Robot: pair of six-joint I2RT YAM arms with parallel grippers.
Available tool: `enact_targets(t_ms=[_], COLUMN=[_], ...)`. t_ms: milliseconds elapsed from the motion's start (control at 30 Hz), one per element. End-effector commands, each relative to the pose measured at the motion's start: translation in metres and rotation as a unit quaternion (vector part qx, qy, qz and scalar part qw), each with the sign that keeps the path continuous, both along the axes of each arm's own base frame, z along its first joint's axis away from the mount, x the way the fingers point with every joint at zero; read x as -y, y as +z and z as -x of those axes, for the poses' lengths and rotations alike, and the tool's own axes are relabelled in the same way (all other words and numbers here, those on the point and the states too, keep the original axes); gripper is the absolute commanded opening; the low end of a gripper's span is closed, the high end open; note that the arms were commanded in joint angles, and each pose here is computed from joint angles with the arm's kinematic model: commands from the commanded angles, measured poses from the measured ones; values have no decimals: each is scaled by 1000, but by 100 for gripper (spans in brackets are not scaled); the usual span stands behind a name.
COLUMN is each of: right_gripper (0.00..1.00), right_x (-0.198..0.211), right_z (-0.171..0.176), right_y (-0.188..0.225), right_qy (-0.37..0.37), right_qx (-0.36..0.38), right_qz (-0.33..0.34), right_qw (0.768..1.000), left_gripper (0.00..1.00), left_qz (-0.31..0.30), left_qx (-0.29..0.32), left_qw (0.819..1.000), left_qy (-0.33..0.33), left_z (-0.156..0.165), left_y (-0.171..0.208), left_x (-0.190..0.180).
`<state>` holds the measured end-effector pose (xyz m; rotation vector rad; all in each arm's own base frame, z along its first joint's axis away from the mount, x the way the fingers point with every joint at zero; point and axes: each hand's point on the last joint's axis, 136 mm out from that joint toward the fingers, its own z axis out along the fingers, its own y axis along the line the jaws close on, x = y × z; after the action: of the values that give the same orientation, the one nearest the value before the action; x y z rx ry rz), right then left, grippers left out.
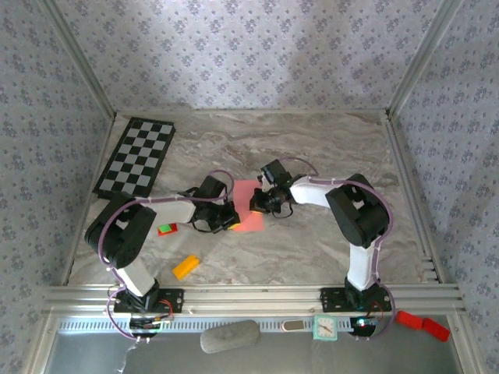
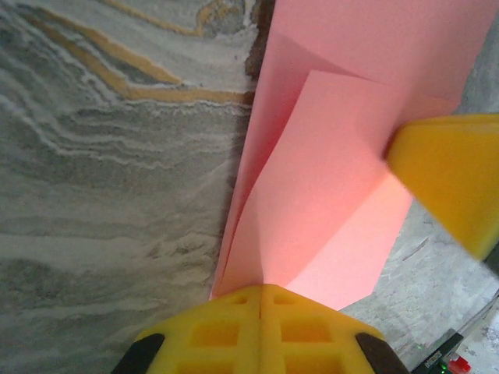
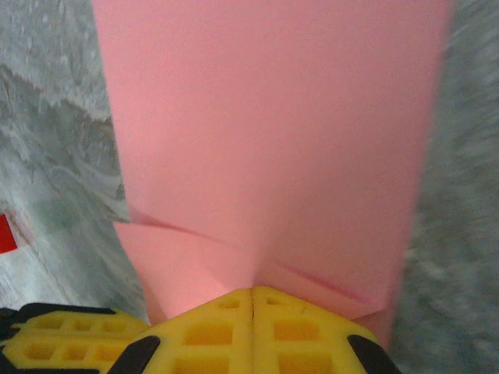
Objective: Fold a paper plane with a square sheet of paper (pick it up from the middle)
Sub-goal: Fold the triangle a second time at the center of the table.
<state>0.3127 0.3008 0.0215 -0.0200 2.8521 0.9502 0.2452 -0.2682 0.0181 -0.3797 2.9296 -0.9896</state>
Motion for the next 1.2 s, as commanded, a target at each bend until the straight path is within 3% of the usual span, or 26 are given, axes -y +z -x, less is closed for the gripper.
enact_targets(t_ms=[0, 167, 400, 767, 1167], right_gripper=[0, 0, 0, 0, 0], right_x=[44, 56, 21, -20, 5], right_z=[-20, -37, -21, 16, 19], right_y=[-24, -8, 50, 7, -36], right_qy=[-50, -65, -27, 16, 1], right_qx=[-15, 1, 45, -14, -50], right_qz=[41, 29, -31, -23, 48], right_qw=[998, 997, 998, 1000, 998], left_gripper=[0, 0, 0, 0, 1], left_qz=[-56, -47, -44, -42, -55], left_qx=[-59, -55, -49, -46, -52], left_qw=[997, 997, 998, 998, 995], left_qy=[-3, -3, -8, -16, -59], left_z=[29, 26, 20, 18, 41], left_y=[-30, -27, -21, -18, -14], left_x=[-21, -17, -12, -8, -15])
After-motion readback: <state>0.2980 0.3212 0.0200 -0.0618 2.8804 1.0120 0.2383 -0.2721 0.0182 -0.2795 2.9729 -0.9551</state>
